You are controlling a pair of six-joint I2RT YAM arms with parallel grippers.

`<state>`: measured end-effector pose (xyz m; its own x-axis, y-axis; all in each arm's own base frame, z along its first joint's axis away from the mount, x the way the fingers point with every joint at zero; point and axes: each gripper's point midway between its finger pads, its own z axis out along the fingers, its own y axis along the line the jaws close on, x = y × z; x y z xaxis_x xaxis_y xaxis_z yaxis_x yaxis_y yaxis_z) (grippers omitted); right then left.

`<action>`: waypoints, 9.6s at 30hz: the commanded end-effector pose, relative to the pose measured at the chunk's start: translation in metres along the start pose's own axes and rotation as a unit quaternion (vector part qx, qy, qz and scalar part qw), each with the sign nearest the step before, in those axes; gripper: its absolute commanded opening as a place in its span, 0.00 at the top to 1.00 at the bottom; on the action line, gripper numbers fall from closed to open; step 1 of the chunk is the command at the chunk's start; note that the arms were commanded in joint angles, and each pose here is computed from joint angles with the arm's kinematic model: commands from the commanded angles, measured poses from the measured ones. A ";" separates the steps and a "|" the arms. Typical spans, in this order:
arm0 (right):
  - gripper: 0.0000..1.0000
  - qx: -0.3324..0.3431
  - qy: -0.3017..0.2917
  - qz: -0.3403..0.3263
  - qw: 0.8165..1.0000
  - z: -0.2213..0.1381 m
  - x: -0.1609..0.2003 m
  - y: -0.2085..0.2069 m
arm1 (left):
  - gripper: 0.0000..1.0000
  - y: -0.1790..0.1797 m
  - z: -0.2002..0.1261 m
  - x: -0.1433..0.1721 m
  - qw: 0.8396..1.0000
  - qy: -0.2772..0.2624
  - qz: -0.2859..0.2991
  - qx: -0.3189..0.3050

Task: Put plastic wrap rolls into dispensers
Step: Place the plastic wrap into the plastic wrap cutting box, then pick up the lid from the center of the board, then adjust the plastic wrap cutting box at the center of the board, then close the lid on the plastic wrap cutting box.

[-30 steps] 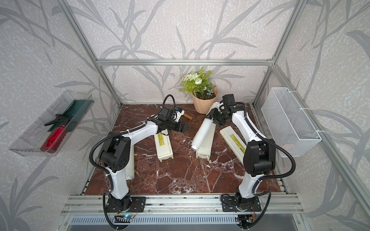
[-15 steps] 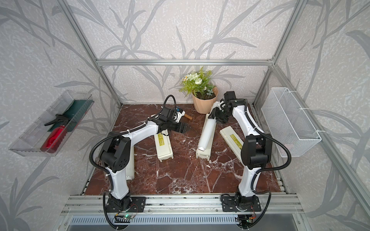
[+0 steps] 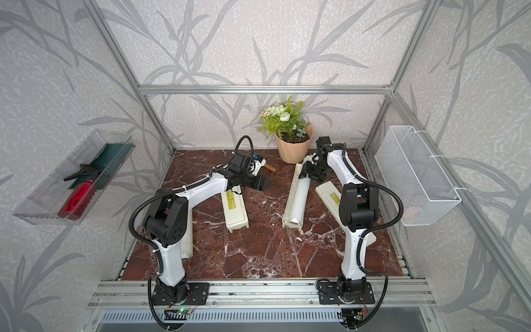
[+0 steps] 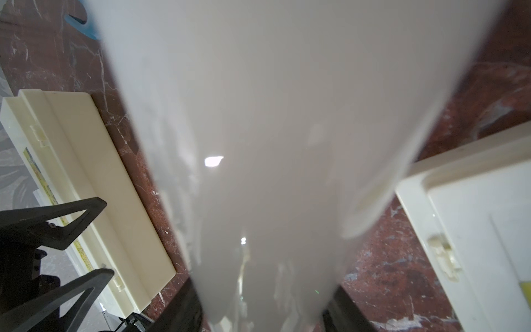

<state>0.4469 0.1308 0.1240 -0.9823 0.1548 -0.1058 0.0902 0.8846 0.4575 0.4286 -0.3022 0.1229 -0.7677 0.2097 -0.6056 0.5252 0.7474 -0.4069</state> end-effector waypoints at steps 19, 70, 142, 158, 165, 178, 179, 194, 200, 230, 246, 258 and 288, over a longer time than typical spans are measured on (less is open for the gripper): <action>0.75 0.102 0.052 -0.003 0.993 0.035 0.012 -0.021 | 0.21 0.009 0.004 0.002 1.000 0.014 0.002 -0.016; 0.01 0.221 -0.108 -0.315 0.917 -0.022 0.046 -0.157 | 0.21 -0.067 0.056 -0.009 0.999 0.013 0.041 0.028; 0.18 0.053 -0.051 -0.015 0.997 -0.039 0.030 -0.040 | 0.21 -0.120 0.075 0.092 0.984 0.096 0.069 0.135; 0.19 0.101 0.029 -0.059 0.993 -0.027 0.020 -0.027 | 0.19 -0.127 0.062 0.085 0.984 0.074 0.099 0.125; 0.20 0.122 0.044 -0.060 0.990 -0.017 0.017 -0.023 | 0.19 -0.047 0.015 0.042 0.999 0.001 0.019 0.032; 0.19 0.158 0.059 -0.048 0.985 -0.005 0.016 -0.032 | 0.19 -0.023 -0.001 0.031 1.000 -0.015 0.016 0.002; 0.19 0.156 0.059 -0.049 0.985 -0.003 0.016 -0.031 | 0.19 -0.023 0.000 0.032 1.000 -0.014 0.014 0.003; 0.18 0.156 0.074 -0.041 0.984 0.022 0.013 -0.035 | 0.19 -0.021 0.002 0.033 1.000 -0.012 0.013 0.001; 0.18 0.161 0.061 -0.043 0.984 0.022 0.008 -0.036 | 0.19 -0.019 0.003 0.035 1.000 -0.010 0.012 0.001; 0.23 0.191 0.049 -0.094 0.976 0.011 -0.006 -0.029 | 0.19 -0.020 0.007 0.040 1.000 0.002 0.011 0.005; 0.24 0.211 0.039 -0.105 0.971 -0.008 0.004 -0.032 | 0.19 -0.023 0.010 0.043 1.000 0.008 0.004 0.016; 0.25 0.184 -0.013 -0.096 0.978 -0.003 -0.005 -0.026 | 0.19 -0.023 0.008 0.044 1.000 0.009 0.001 0.015; 0.26 0.153 -0.100 -0.098 0.978 -0.005 -0.023 -0.027 | 0.01 -0.134 -0.005 0.051 0.979 -0.029 0.040 0.198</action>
<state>0.4514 0.1004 0.0904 -0.9709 0.0176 -0.2390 -0.0087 0.9941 0.1086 0.3305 -0.3688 0.1102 -0.7425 0.2672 -0.6143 0.6412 0.5490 -0.5362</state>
